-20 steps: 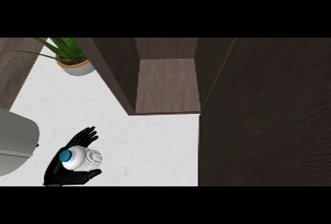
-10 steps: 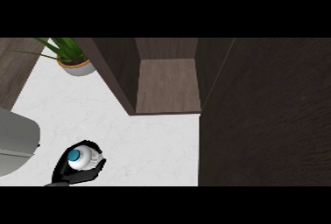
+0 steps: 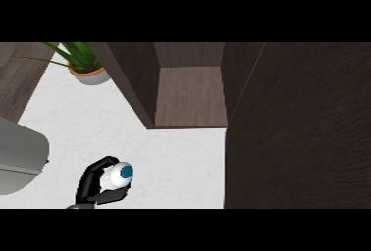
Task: Pick up the bottled water, place it into the cabinet and close the cabinet
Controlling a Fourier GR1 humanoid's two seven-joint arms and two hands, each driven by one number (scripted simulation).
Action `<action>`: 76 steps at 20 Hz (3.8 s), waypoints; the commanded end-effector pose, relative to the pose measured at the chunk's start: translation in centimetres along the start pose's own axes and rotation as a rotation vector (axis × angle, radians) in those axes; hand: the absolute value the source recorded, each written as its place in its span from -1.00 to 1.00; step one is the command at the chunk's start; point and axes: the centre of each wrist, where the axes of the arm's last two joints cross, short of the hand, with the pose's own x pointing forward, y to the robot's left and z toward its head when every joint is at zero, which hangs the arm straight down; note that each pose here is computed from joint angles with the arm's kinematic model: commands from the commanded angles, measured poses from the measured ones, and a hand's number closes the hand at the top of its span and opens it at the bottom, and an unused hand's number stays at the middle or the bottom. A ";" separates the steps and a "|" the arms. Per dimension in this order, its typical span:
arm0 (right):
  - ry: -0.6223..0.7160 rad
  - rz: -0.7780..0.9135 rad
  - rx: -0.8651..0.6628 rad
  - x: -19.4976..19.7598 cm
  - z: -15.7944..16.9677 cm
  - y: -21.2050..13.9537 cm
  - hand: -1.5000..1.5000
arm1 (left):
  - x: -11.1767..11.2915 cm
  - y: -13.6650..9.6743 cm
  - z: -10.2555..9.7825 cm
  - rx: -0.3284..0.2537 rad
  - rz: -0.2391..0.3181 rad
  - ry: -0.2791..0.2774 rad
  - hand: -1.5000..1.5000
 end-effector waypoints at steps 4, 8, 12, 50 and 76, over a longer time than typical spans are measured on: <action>-0.029 0.035 0.006 3.4 -0.3 0.8 -1.00 | 0.6 -5.3 -1.6 -0.021 0.092 -0.029 1.00; -0.023 0.044 0.004 3.1 -0.6 -0.5 -1.00 | 2.3 -6.9 -4.8 -0.065 0.152 -0.071 1.00; -0.057 0.038 0.013 4.0 -0.4 -0.3 -1.00 | 4.2 -8.8 -6.2 -0.063 0.178 -0.072 1.00; -0.080 0.052 0.015 1.2 1.4 -3.3 -1.00 | 18.1 -15.4 -25.3 0.336 -0.332 0.046 1.00; -0.088 0.034 0.087 2.3 0.4 -2.0 -1.00 | 20.6 -17.1 -25.5 0.193 0.165 -0.221 1.00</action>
